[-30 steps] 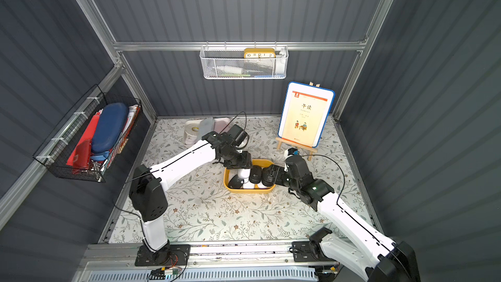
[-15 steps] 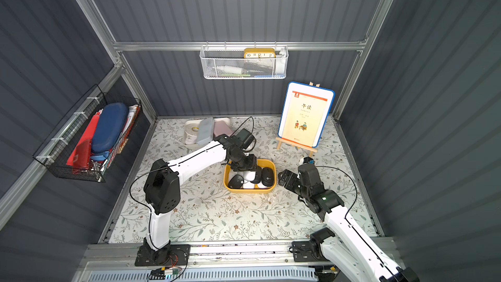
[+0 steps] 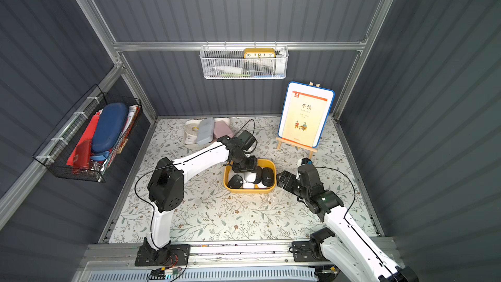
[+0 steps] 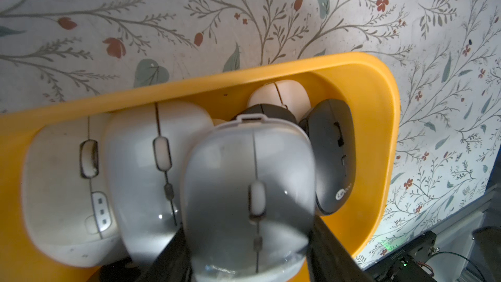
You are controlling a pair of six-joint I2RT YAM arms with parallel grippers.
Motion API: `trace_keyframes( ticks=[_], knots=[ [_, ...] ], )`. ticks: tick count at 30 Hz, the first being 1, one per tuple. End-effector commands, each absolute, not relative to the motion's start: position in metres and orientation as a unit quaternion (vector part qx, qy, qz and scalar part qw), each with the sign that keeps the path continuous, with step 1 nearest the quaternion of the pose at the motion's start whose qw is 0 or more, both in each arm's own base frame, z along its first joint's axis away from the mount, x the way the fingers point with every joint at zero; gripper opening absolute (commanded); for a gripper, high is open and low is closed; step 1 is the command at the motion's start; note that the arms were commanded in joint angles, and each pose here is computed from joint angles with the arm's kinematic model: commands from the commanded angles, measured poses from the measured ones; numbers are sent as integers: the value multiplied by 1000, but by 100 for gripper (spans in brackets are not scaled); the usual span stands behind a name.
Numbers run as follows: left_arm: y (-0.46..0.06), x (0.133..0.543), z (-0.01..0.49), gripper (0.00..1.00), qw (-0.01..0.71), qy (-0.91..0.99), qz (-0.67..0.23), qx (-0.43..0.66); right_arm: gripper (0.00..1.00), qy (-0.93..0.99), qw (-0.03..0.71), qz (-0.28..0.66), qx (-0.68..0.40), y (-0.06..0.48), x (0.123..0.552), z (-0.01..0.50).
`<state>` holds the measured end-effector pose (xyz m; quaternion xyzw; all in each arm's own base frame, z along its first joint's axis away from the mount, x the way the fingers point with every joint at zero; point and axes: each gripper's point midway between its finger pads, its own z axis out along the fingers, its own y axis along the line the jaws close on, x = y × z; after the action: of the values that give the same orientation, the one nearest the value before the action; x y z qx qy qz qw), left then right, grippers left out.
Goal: Put the mouse in the storage box
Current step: Place the mouse in the storage box.
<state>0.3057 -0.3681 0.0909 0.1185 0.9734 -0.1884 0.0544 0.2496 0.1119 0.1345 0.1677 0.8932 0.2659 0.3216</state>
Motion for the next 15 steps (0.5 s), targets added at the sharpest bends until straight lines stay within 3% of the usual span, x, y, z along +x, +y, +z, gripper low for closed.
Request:
trace_keyframes(
  ticks=[1,15],
  knots=[
    [-363,297,75,56,30,977,-178,111,89,893,315,274,169,114,248,131],
    [-361,286,66,61,24,981,-148,124,89,893,305,286,166,120,249,126]
  ],
)
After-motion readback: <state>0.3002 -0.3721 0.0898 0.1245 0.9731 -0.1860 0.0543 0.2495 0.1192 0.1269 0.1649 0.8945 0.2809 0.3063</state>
